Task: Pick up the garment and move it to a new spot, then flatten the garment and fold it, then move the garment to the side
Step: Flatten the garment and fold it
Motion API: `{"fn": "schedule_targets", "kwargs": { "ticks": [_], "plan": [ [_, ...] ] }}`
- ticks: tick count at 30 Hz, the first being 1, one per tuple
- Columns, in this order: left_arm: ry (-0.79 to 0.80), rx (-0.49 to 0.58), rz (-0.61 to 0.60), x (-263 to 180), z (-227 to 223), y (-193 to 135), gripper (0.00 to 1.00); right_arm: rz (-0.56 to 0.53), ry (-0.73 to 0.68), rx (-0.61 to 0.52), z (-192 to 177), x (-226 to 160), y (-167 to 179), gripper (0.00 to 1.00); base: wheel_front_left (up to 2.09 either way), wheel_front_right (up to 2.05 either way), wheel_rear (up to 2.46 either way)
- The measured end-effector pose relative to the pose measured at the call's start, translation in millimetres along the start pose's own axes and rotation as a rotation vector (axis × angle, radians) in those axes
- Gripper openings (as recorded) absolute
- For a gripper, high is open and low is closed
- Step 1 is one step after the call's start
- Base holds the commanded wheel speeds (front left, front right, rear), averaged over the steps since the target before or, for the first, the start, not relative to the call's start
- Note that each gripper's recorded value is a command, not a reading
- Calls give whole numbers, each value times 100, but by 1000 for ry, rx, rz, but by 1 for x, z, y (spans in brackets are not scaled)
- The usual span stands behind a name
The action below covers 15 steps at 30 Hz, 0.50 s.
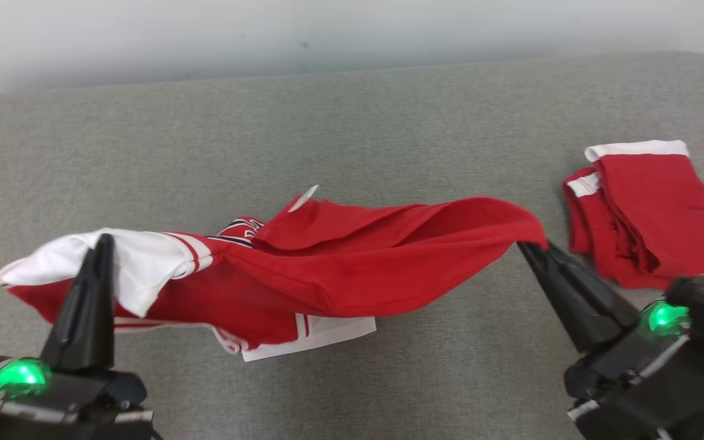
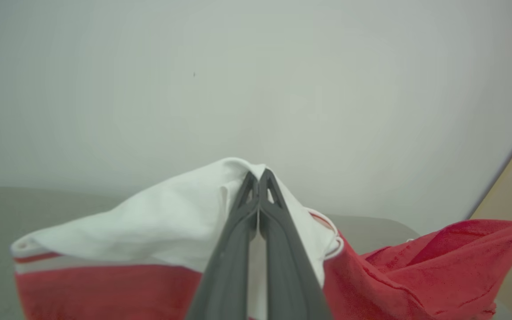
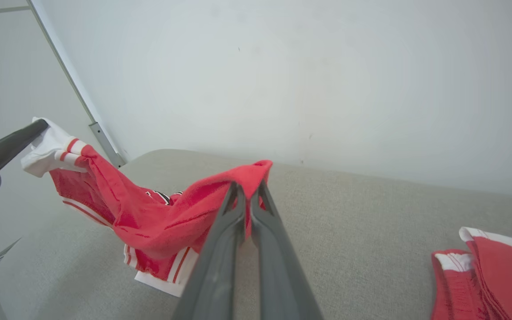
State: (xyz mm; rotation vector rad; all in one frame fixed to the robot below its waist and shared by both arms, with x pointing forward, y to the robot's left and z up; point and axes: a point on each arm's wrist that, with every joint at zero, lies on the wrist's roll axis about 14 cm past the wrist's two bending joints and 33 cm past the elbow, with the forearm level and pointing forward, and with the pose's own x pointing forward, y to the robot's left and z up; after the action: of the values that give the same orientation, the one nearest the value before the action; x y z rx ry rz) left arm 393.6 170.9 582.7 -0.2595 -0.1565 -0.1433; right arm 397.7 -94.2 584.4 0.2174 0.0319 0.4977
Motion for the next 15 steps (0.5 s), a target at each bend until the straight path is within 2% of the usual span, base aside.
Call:
{"fn": "schedule_targets", "kwargs": {
  "ticks": [3,9,12,15],
  "plan": [
    [-119,-36,-70,-4,35,-21,0,26,-105,3,32,-10,7,0,0,0,0],
    [-350,-208,-280,-23,110,-71,0,95,-377,-17,112,-41,25,0,0,0,0],
    [-373,-282,-362,-28,124,-86,0,93,-391,-47,121,-43,22,0,0,0,0],
    [-324,-328,-395,-15,114,-90,0,87,-308,-12,105,-23,7,0,0,0,0]
  ]
}}
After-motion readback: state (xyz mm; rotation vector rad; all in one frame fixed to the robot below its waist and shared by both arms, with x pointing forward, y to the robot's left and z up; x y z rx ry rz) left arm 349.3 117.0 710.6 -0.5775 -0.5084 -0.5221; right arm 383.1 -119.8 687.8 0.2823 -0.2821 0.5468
